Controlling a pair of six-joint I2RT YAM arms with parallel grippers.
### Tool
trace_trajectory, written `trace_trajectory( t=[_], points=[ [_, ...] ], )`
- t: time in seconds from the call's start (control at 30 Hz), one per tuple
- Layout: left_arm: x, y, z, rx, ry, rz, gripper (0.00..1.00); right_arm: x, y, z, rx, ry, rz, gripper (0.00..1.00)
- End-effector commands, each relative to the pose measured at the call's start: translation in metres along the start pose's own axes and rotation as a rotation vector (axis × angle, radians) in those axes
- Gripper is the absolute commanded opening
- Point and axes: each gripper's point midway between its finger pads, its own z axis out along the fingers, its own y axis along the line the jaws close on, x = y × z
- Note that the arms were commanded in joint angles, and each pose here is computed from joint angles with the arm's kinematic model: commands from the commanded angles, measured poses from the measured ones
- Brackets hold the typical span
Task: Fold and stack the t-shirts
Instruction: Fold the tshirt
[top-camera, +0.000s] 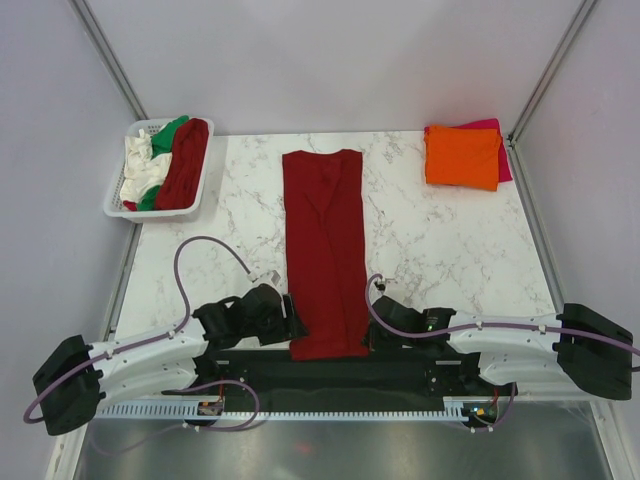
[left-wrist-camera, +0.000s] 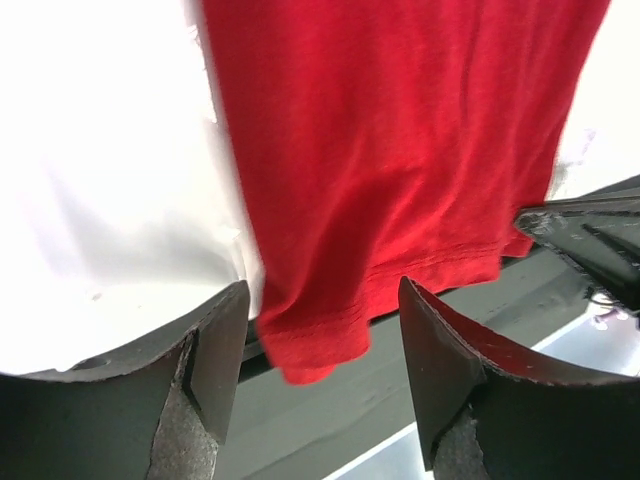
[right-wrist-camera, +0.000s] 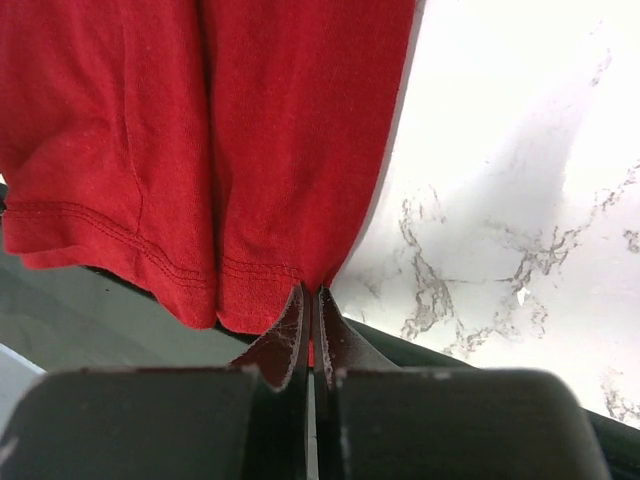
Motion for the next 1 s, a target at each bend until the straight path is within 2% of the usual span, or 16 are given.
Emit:
trace_trajectory(
  t=[0.0,0.2,0.33,0.4,0.5,0.53,0.57,0.63,0.83,0.97],
  points=[
    [0.001,0.017,-0.008,-0.072,-0.007,0.007,0.69,0.006,-0.011,0.003,0.031,0.000,-0.003,0.00],
    [0.020,0.013,0.005,0.011,0.058,-0.032,0.68,0.008,-0.014,0.007,0.047,0.008,-0.013,0.00],
    [0.022,0.018,0.008,-0.013,0.064,-0.037,0.66,0.009,-0.014,0.008,0.048,0.012,-0.015,0.00],
    [0.024,0.019,0.009,-0.016,0.074,-0.038,0.58,0.008,-0.015,0.008,0.049,0.010,-0.015,0.00],
    [0.026,0.018,0.010,-0.011,0.083,-0.029,0.37,0.009,-0.016,0.008,0.052,0.012,-0.017,0.00],
    [0.026,0.016,0.009,-0.004,0.083,-0.025,0.24,0.009,-0.015,0.008,0.051,0.010,-0.017,0.00],
    [0.025,0.014,0.008,0.004,0.083,-0.022,0.16,0.009,-0.015,0.008,0.049,0.010,-0.016,0.00],
    [0.024,0.010,0.005,0.016,0.079,-0.025,0.06,0.009,-0.015,0.007,0.049,0.013,-0.018,0.00],
    [0.021,0.012,-0.009,-0.038,0.085,-0.028,0.04,0.005,-0.031,-0.006,0.159,-0.007,-0.045,0.00],
    [0.017,0.004,-0.019,-0.033,0.083,-0.027,0.03,0.000,-0.017,-0.015,0.117,-0.018,-0.049,0.00]
  ],
)
